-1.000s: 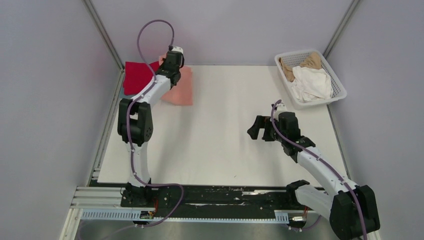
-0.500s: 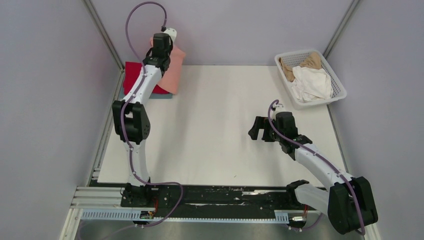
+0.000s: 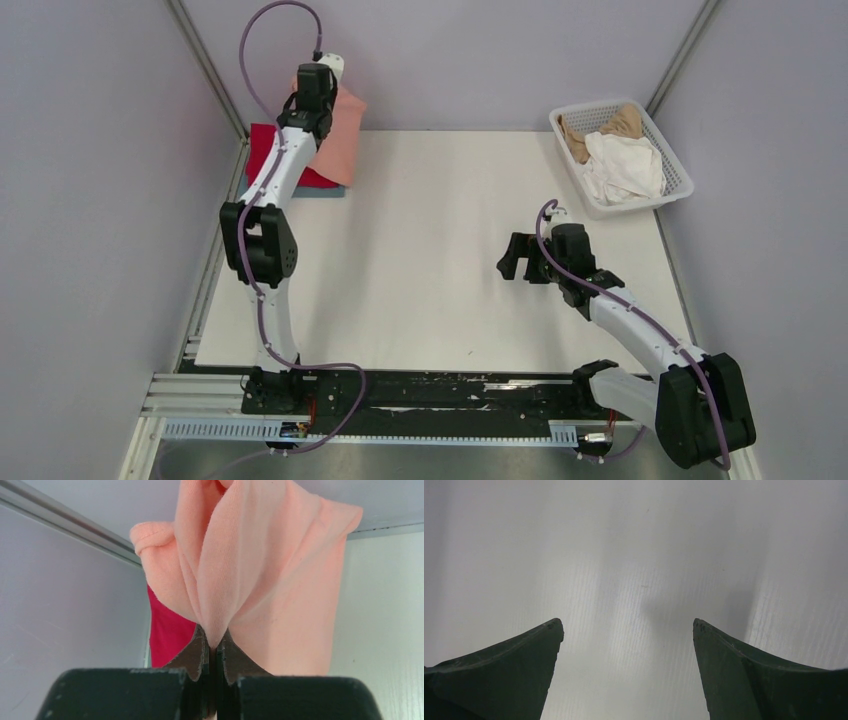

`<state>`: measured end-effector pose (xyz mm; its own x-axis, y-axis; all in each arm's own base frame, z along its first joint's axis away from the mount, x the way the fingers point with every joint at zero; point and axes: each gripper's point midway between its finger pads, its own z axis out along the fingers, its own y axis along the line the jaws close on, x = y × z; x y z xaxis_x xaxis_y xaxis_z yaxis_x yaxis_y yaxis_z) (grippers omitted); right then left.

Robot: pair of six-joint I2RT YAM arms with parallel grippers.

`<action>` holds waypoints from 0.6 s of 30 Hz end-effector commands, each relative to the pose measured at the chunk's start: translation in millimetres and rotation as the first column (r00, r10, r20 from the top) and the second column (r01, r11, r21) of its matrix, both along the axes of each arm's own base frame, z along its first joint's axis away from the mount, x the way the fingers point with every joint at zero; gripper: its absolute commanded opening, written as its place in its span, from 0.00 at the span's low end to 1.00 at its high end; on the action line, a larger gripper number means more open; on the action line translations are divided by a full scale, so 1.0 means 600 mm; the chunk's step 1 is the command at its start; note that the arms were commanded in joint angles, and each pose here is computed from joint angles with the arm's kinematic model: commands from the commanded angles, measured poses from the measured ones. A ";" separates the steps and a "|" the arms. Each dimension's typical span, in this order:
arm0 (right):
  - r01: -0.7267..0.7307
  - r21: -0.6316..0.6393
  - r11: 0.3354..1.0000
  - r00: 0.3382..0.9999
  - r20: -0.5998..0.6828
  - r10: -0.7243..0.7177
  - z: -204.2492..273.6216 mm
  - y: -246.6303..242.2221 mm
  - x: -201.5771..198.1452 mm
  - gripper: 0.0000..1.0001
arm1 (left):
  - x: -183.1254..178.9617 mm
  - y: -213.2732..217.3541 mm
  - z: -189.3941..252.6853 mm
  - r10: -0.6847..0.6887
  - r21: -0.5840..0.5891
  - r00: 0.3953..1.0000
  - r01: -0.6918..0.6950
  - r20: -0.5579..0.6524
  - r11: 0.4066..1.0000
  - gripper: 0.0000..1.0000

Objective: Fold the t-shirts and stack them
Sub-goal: Put the neatly folded tshirt into the corner of the board with the left arm

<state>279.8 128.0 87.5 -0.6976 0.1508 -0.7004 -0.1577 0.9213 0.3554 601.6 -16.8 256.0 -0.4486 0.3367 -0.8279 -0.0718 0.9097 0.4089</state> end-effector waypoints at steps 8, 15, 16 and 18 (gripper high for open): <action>0.016 -0.005 1.000 0.998 0.058 -0.015 0.021 -0.003 0.021 1.00 | 0.019 0.063 0.061 0.028 -0.104 0.993 -0.016 0.117 0.994 0.00; 0.021 -0.009 1.000 0.998 0.057 -0.021 0.021 -0.006 0.020 1.00 | 0.049 0.101 0.029 -0.010 -0.071 0.997 0.016 0.081 0.997 0.00; 0.018 -0.007 1.000 0.998 0.058 -0.018 0.021 -0.005 0.020 1.00 | 0.054 0.101 0.017 -0.012 -0.072 0.997 0.018 0.071 0.997 0.00; 0.028 -0.014 1.000 0.998 0.061 -0.027 0.022 -0.008 0.022 1.00 | 0.059 0.134 0.003 0.019 -0.078 0.998 -0.014 0.063 0.997 0.00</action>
<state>281.1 125.4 87.1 -0.6935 0.1531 -0.7040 -0.1468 0.9266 0.3461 620.5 41.6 242.4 -0.4609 0.2612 -0.8482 -0.0837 0.9386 0.3346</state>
